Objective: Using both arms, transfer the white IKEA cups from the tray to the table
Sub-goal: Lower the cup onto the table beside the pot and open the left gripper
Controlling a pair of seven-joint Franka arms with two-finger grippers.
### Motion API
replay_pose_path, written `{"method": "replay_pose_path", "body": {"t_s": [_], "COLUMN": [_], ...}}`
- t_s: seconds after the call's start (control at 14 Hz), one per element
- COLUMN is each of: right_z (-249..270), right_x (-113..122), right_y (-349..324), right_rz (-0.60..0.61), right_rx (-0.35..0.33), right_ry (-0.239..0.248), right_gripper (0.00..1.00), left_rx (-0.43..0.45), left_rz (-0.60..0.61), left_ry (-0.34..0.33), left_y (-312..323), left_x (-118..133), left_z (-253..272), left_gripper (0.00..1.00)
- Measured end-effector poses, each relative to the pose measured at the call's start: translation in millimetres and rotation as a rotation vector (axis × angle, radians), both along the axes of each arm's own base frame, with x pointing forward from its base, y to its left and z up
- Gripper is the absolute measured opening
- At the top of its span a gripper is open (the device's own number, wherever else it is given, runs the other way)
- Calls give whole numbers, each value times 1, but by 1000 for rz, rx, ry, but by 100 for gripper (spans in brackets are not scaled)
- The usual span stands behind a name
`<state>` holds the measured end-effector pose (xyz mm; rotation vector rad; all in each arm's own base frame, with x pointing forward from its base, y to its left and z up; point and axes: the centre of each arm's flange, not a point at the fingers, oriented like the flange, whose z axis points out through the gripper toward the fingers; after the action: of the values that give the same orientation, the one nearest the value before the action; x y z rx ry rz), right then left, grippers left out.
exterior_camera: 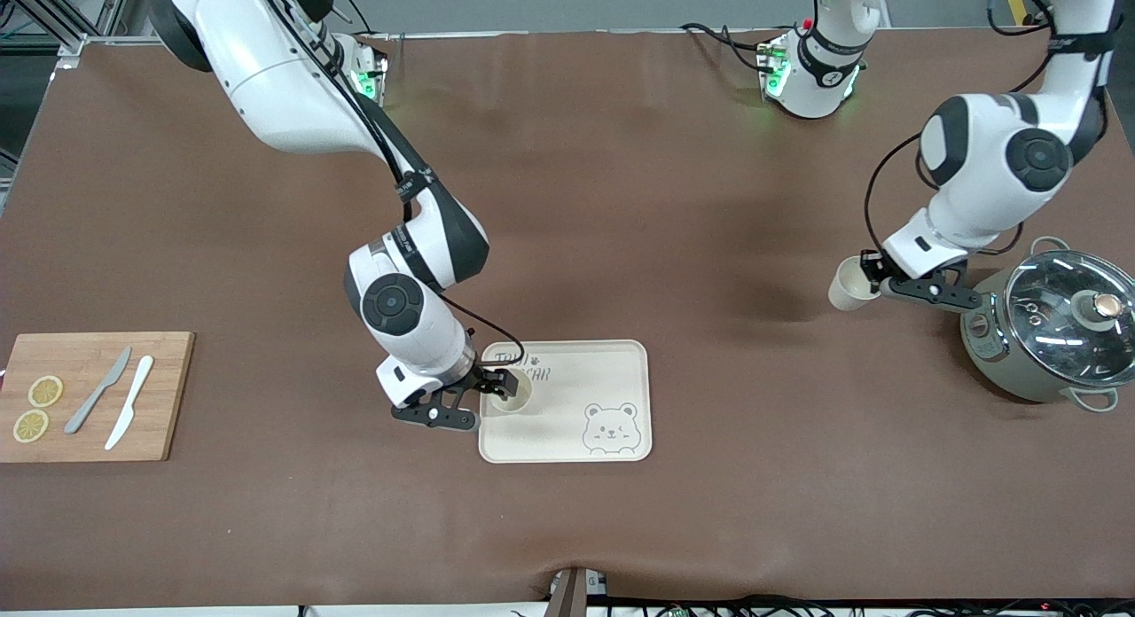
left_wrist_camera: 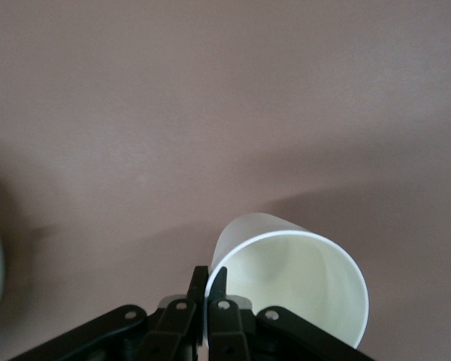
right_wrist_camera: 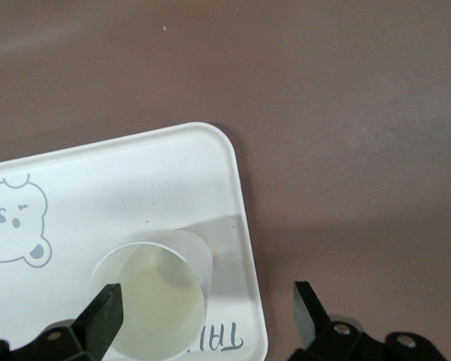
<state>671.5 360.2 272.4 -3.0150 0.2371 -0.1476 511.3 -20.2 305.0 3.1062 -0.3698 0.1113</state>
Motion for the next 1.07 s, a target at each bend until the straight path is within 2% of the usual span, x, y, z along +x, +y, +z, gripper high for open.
{"method": "replay_pose_path", "body": {"t_s": [0.36, 0.64, 0.79, 0.86, 1.07], "right_z": [-16, -32, -39, -41, -40], "right_x": [-2, -3, -4, -5, -6], "right_y": [2, 2, 4, 5, 7], "right_rz": [3, 3, 6, 8, 12], "right_rx": [-4, -9, -10, -10, -10], "right_ry": [10, 23, 26, 27, 26], "right_gripper": [100, 100, 100, 100, 100], "left_rx": [-44, -47, -48, -49, -53], "left_rz": [56, 57, 55, 54, 47], "left_ry": [55, 59, 56, 52, 50], "left_y": [1, 1, -1, -2, -5], "left_x": [-3, 3, 6, 8, 20], "left_z": [-64, -75, -76, -74, -58], "left_gripper": [4, 4, 7, 12, 41]}}
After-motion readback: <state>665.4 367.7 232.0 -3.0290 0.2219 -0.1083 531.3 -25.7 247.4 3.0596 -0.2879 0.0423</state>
